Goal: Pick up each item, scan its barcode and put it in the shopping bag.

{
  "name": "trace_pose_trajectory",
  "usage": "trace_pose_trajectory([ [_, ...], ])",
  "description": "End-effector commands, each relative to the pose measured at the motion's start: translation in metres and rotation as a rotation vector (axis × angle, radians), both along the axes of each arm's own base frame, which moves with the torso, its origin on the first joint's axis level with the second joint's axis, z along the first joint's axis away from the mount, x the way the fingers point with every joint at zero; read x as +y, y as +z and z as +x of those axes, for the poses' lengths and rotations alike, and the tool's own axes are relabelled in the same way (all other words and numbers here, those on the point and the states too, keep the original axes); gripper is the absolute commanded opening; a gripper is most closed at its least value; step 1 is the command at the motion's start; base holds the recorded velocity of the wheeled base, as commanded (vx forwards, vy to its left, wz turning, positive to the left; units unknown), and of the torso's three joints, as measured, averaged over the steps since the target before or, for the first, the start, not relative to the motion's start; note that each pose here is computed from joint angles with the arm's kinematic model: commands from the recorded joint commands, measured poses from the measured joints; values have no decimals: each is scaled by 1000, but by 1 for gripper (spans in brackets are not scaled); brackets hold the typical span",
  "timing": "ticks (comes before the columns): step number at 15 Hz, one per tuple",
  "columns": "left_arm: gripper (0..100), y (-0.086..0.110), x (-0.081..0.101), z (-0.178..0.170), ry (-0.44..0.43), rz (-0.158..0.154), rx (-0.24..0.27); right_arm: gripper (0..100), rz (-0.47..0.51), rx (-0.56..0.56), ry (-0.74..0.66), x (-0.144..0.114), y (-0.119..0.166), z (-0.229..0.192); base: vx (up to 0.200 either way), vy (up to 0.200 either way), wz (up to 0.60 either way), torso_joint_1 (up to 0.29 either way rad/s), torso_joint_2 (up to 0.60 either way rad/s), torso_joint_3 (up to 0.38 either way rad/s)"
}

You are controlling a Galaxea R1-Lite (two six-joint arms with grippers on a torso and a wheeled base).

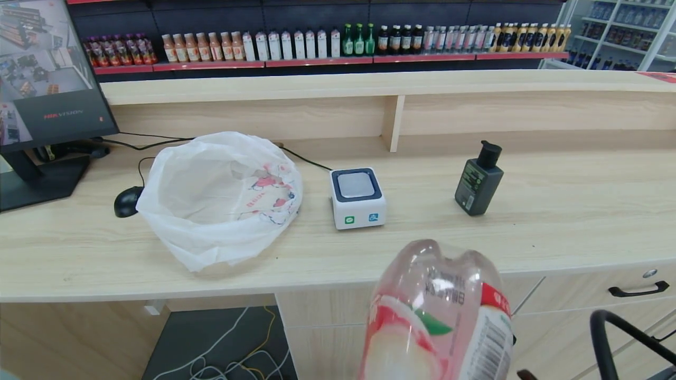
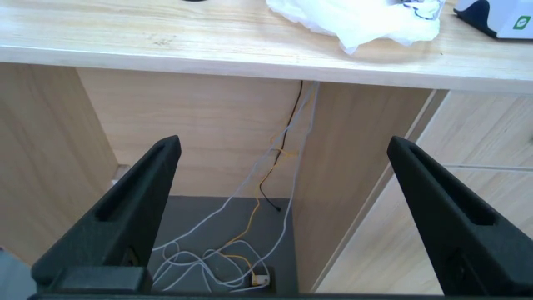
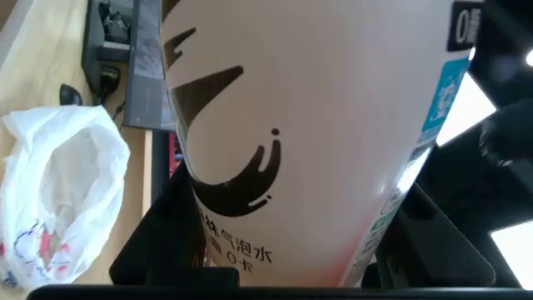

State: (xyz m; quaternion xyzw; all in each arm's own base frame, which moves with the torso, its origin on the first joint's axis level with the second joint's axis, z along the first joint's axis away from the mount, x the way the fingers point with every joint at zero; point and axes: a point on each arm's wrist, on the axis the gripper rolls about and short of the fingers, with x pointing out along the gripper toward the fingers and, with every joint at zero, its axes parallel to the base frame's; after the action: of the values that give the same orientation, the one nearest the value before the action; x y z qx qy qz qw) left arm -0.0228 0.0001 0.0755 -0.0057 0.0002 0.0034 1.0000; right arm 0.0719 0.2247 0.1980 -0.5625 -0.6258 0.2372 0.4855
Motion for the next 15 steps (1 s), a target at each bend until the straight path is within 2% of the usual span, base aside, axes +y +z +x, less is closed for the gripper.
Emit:
trace_pose_trajectory([
  [1, 100, 0, 0, 0, 1, -1, 0, 0, -14, -27, 52, 8, -3, -13, 0, 0, 0, 0, 0, 0],
  [5, 100, 0, 0, 0, 1, -1, 0, 0, -23, -24, 65, 6, -5, -14, 0, 0, 0, 0, 0, 0],
  [9, 100, 0, 0, 0, 1, -1, 0, 0, -26, 99, 75, 2, -8, -9, 0, 0, 0, 0, 0, 0],
  [10, 100, 0, 0, 0, 1, -1, 0, 0, -11, 165, 83, 2, -7, -8, 0, 0, 0, 0, 0, 0],
  [12, 100, 0, 0, 0, 1, -1, 0, 0, 17, 230, 40, 4, -4, -6, 0, 0, 0, 0, 0, 0],
  [15, 100, 0, 0, 0, 1, -1, 0, 0, 39, 239, 32, 12, 0, 6, 0, 0, 0, 0, 0, 0],
])
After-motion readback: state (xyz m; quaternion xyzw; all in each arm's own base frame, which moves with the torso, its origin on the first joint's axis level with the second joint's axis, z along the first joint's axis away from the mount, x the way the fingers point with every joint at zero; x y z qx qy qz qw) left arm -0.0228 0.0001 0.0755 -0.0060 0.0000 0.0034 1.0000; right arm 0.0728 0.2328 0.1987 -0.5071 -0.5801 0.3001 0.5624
